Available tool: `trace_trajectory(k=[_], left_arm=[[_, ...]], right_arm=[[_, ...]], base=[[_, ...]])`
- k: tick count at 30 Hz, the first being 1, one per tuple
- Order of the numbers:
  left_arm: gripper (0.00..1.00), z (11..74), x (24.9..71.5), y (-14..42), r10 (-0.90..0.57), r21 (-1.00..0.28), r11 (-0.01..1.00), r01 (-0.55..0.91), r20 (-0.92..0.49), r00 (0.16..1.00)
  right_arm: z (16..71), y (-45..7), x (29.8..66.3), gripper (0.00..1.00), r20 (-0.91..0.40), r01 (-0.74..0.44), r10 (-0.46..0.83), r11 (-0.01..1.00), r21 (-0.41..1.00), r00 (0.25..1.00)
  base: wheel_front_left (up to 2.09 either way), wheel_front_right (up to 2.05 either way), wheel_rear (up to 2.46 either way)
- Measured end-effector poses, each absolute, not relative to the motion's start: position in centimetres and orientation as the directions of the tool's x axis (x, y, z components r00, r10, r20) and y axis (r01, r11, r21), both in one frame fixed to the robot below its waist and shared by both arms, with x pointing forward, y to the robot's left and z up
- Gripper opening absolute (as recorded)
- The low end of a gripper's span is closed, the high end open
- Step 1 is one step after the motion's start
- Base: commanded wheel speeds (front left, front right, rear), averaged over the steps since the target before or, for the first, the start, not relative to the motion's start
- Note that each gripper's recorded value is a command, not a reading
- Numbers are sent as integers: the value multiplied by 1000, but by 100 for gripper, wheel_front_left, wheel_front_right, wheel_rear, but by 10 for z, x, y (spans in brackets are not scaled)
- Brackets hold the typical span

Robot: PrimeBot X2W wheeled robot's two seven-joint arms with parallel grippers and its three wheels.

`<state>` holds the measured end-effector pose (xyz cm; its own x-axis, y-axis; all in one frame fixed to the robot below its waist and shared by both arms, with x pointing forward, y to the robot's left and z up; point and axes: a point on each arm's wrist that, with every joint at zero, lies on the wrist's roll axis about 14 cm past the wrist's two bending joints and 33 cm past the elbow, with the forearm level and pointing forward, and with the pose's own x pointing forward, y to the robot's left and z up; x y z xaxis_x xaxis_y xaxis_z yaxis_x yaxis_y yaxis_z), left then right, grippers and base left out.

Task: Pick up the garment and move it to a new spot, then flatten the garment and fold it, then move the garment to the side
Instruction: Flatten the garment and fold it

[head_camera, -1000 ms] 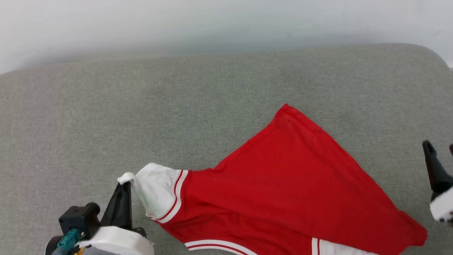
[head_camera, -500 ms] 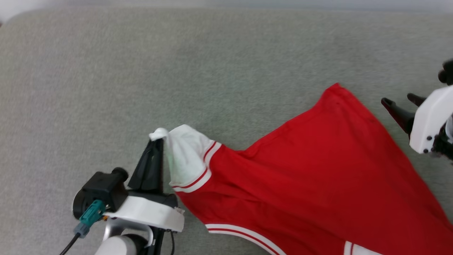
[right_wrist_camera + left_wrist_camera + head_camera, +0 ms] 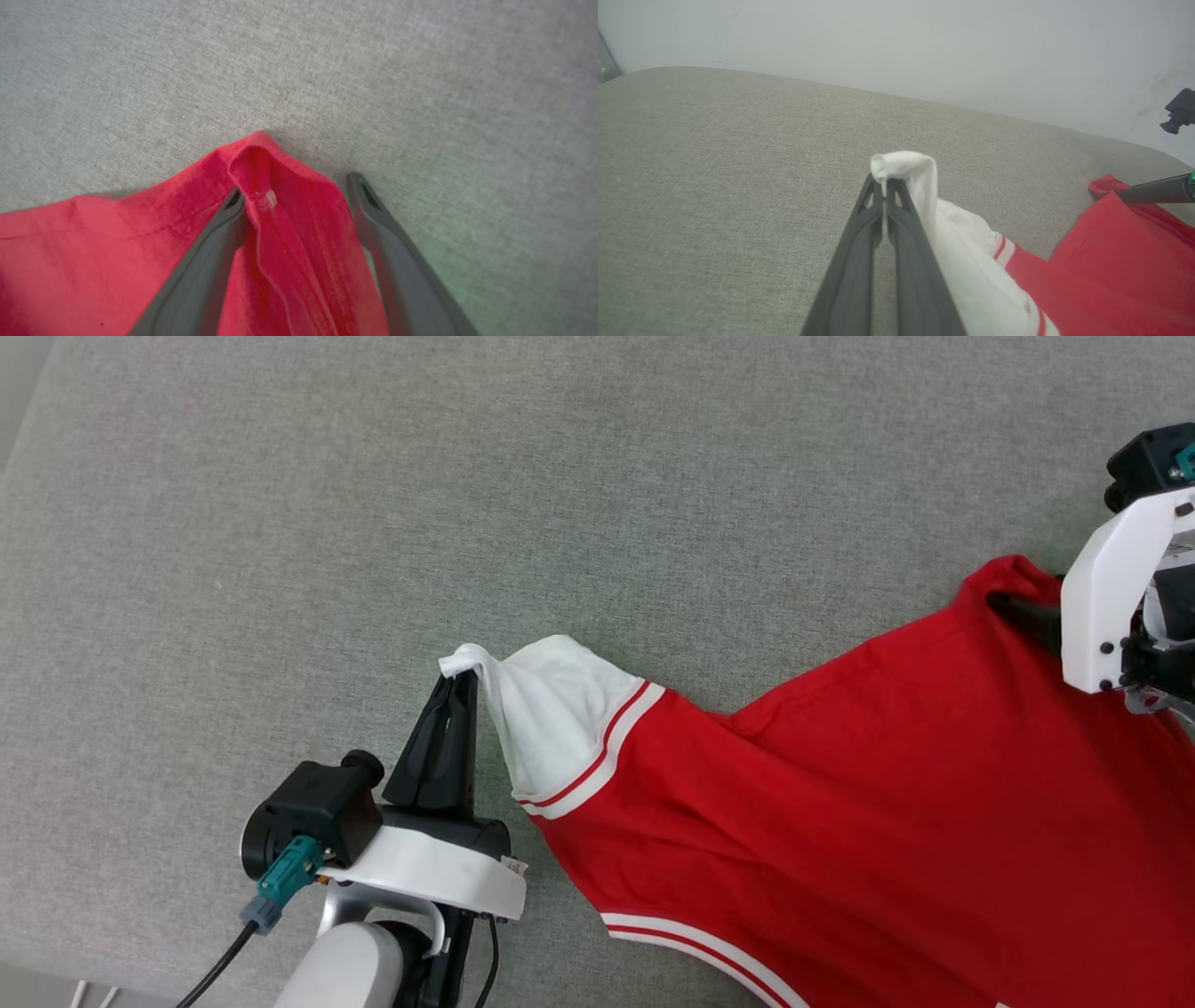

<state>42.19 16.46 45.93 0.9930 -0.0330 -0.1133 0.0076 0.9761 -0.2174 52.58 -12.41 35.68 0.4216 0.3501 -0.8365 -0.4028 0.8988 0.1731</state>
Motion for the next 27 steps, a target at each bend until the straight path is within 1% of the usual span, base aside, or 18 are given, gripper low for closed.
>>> trace_trajectory(k=[1, 2, 5, 7, 10, 13, 17, 21, 25, 27], left_arm=[[0, 459, 421, 165, -31, -220, 976, 5, -115, 993], [0, 459, 421, 166, -29, -222, 975, 3, -114, 993], [0, 461, 420, 167, -26, -222, 975, 2, -106, 994], [0, 465, 420, 170, -23, -219, 976, 2, -93, 995], [0, 477, 420, 176, -18, -201, 980, 5, -60, 998], [0, 498, 424, 186, -9, -177, 984, 9, 0, 1000], [0, 536, 433, 199, -1, -151, 988, 15, 94, 996], [0, 584, 448, 202, -23, -123, 991, 51, 218, 976], [0, 632, 463, 199, -40, -133, 987, 89, 334, 942], [0, 659, 468, 196, -41, -140, 984, 107, 405, 913]], right_arm=[[357, -123, 525, 4, -840, -405, 350, 898, 174, 415], [357, -123, 525, 0, -842, -409, 349, 896, 171, 412], [360, -118, 522, 0, -839, -426, 362, 888, 176, 407], [367, -116, 523, 0, -828, -436, 366, 884, 167, 425], [384, -117, 525, 0, -793, -453, 369, 881, 134, 484], [416, -121, 535, 0, -715, -453, 373, 887, 89, 591], [466, -133, 544, 0, -574, -412, 368, 909, 57, 732], [517, -146, 545, 0, -409, -357, 346, 933, 51, 845], [568, -158, 541, 0, -219, -305, 311, 950, 60, 925], [595, -163, 537, 0, -117, -285, 291, 956, 68, 949]], base=[[0, 0, 0], [0, 0, 0], [0, 0, 0], [0, 0, 0], [0, 0, 0], [0, 0, 0], [0, 0, 0], [0, 0, 0], [0, 0, 0], [0, 0, 0]])
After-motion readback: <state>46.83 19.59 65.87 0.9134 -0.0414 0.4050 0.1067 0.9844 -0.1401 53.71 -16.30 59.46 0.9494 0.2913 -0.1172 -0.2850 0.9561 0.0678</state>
